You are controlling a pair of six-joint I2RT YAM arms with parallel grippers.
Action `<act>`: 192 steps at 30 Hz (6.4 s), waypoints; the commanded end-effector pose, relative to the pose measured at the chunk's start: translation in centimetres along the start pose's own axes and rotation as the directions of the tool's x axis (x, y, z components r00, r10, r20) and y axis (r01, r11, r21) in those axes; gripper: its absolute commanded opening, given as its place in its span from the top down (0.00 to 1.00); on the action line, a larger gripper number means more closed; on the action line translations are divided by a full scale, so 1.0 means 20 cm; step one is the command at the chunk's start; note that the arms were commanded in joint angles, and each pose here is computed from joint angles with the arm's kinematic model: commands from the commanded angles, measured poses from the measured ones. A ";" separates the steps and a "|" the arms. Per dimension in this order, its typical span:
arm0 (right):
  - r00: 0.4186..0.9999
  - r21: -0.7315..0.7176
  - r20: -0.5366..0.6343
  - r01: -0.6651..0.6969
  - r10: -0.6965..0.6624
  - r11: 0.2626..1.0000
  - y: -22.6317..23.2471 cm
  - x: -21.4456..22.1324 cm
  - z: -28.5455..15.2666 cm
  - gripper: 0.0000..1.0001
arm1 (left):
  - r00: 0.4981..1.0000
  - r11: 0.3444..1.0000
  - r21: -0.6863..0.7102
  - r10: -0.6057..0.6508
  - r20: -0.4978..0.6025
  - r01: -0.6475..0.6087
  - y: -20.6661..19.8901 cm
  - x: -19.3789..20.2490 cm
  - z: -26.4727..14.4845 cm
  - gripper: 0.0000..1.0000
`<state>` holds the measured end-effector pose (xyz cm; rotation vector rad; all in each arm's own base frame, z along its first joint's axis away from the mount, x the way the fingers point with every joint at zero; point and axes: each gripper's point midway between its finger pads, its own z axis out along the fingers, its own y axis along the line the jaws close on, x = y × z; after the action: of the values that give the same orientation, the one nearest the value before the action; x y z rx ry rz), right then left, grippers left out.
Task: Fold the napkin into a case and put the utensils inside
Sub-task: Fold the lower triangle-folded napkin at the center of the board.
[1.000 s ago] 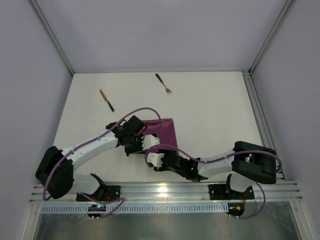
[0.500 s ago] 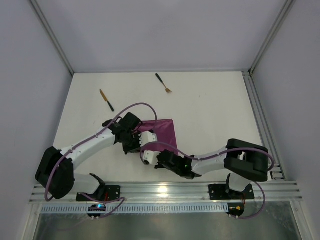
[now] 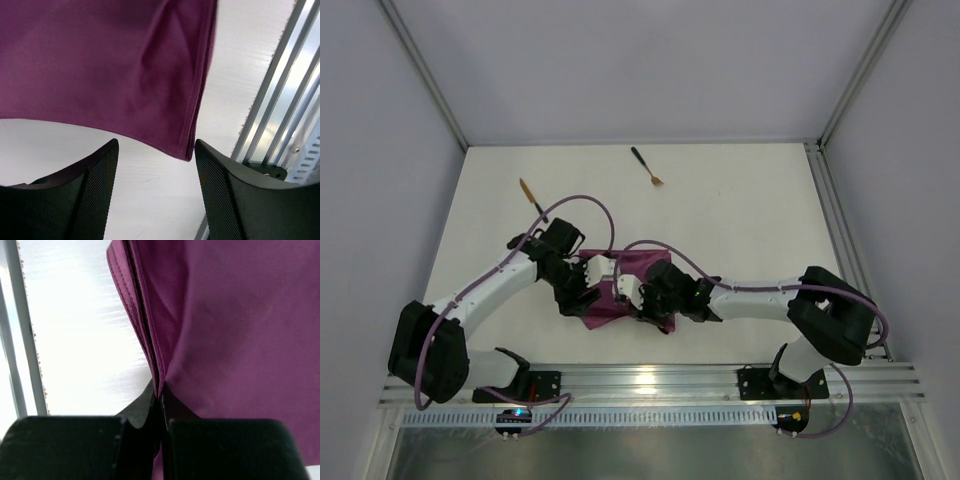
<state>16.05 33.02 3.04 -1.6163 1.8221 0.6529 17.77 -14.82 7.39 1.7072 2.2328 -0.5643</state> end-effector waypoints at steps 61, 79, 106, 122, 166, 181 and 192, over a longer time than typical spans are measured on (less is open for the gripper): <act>0.830 -0.333 -0.078 -0.544 0.552 0.771 -0.24 -0.12 0.05 0.96 | 0.992 0.847 -0.522 0.126 0.010 -0.103 0.33 -0.07 0.08 0.61; 0.846 -0.244 -0.024 -0.521 0.532 0.818 -0.29 -0.14 -0.01 0.59 | 0.990 0.952 -0.305 0.025 0.141 0.019 0.25 -0.07 0.06 1.00; 0.970 0.388 0.144 -0.236 0.194 0.891 -0.17 0.03 -0.28 0.27 | 0.987 0.975 -0.208 -0.047 0.154 0.079 0.24 -0.12 0.03 1.00; 0.968 0.367 0.033 -0.244 0.249 0.898 -0.15 0.11 -0.18 0.85 | 0.987 0.980 -0.176 -0.067 0.147 0.093 0.21 -0.07 0.01 1.00; 0.810 -0.282 0.027 -0.556 0.586 0.782 -0.42 -0.28 -0.28 0.56 | 0.963 0.945 0.229 -0.259 0.081 0.235 0.23 0.17 -0.02 1.00; 0.596 -0.173 0.046 -0.785 0.801 0.594 -0.61 -0.22 0.20 0.96 | 0.916 0.915 0.187 -0.383 0.119 0.358 0.31 0.15 -0.03 1.00; 0.545 -0.113 -0.118 -0.838 0.830 0.534 -0.50 0.01 0.26 0.96 | 0.874 0.877 0.227 -0.462 0.151 0.424 0.37 0.17 -0.05 1.00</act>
<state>27.05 36.31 1.74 -0.7066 2.5359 1.2625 22.76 -9.19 4.93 1.1623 2.5349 -0.9946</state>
